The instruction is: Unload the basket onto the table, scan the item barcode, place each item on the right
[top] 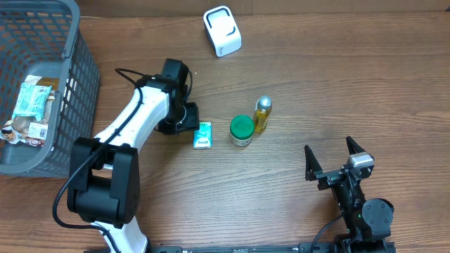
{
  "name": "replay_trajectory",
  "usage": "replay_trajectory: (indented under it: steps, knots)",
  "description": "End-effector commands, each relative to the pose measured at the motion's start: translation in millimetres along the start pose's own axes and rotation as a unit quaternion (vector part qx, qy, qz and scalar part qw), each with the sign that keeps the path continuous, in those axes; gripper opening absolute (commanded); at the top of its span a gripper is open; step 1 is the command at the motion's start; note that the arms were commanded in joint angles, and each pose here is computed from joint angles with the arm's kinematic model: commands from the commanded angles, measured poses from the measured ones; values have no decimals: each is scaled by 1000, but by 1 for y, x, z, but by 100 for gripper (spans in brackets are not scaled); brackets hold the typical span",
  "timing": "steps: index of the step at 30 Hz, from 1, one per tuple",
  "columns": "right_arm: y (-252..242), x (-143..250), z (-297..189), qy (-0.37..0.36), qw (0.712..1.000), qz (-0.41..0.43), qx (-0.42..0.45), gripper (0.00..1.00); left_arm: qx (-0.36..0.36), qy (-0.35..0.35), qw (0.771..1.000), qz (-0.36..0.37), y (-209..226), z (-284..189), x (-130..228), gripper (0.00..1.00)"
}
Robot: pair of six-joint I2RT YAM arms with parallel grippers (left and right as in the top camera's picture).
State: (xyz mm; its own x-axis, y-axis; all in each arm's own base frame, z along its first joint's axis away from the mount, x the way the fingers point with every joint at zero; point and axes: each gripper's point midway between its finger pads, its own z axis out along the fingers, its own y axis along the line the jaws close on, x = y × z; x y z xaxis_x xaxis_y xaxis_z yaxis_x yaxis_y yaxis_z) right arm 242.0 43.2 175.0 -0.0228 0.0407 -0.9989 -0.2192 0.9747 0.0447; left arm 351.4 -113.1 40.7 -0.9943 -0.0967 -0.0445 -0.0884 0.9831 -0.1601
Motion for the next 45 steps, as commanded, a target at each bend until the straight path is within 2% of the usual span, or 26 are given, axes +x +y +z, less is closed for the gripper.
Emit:
replay_trajectory:
  steps: [1,7,11,16,19,25,30,45]
  knots:
    - [-2,3,0,0,1000,-3,5,100,24,4,999,23,-10,-4,3,47]
    - [-2,3,0,0,1000,-3,5,100,25,14,999,18,-7,14,15,35]
    - [-2,3,0,0,1000,-3,5,100,53,15,998,24,-15,25,20,33]
    - [-2,3,0,0,1000,-3,5,100,53,16,998,24,-14,28,22,31]
    - [-2,3,0,0,1000,-3,5,100,54,12,998,26,-14,26,20,24]
    - [-2,3,0,0,1000,-3,5,100,93,5,995,37,-24,15,9,29]
    - [-2,3,0,0,1000,-3,5,100,85,7,996,38,-22,15,10,31]
    - [-2,3,0,0,1000,-3,5,100,82,17,996,35,-13,39,28,28]
